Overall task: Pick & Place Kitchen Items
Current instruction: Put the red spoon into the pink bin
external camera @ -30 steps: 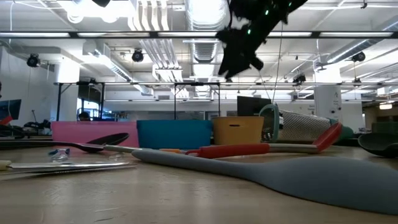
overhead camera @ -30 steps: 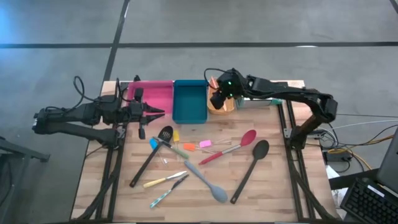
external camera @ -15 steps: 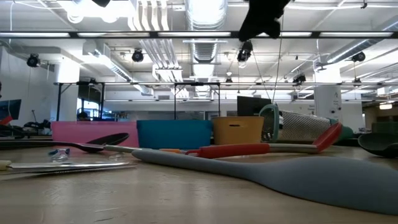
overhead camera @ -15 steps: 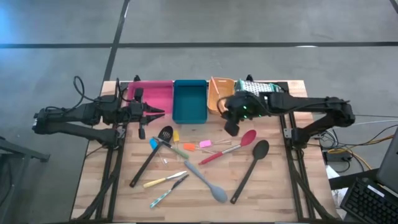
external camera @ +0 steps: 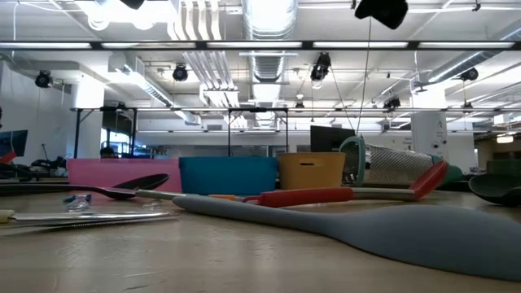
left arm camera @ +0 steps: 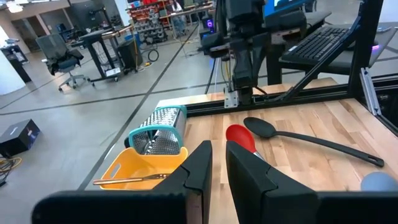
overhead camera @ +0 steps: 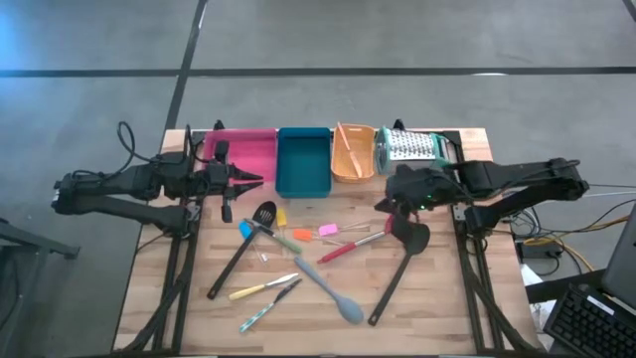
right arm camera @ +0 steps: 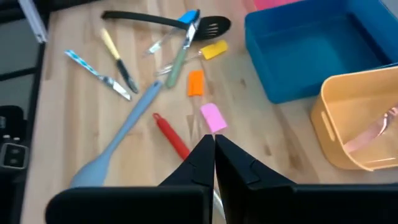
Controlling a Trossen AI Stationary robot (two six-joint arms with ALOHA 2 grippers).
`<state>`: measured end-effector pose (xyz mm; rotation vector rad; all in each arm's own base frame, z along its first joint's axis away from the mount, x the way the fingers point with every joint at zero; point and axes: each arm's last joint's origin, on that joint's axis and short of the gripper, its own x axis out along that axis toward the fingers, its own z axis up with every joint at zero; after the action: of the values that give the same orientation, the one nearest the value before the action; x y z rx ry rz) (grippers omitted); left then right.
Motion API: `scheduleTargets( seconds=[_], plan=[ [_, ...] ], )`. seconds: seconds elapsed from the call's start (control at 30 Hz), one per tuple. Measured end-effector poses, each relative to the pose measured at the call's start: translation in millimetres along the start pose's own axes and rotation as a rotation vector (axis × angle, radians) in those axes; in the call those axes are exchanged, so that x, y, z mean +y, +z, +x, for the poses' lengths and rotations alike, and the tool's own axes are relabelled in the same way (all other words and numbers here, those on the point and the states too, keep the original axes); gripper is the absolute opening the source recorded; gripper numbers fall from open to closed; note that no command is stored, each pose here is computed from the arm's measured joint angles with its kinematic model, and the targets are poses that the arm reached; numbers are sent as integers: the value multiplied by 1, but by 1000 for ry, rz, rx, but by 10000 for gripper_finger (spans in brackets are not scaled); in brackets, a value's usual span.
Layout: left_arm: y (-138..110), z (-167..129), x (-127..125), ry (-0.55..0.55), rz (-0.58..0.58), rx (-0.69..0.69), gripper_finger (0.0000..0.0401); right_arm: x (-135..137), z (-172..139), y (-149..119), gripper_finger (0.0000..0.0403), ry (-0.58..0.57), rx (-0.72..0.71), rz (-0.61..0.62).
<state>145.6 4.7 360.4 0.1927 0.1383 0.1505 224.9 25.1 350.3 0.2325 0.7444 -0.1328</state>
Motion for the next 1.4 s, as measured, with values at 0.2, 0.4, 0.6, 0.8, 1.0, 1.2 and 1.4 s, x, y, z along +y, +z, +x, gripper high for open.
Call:
scheduleTargets(
  seconds=[0.2,0.4,0.6,0.8,1.0,1.2,1.4],
  plan=[
    [0,0,0,1,0,-2,53,2,-8,-22,8,71,-83,-34],
    [0,0,0,1,27,0,53,-10,-8,-56,8,92,-119,-59],
    [0,1,0,-1,17,5,53,-22,-13,-88,8,159,-181,-56],
    [0,4,-1,-1,18,5,53,-32,-20,-110,8,232,-277,-68],
    [-3,4,0,33,-2,38,53,-38,-29,-121,8,246,-328,-29],
    [-6,-3,5,164,-79,201,54,-39,-30,-124,8,249,-337,-27],
    [-9,-8,6,224,-234,442,82,-40,-26,-127,8,243,-320,-30]
  ],
)
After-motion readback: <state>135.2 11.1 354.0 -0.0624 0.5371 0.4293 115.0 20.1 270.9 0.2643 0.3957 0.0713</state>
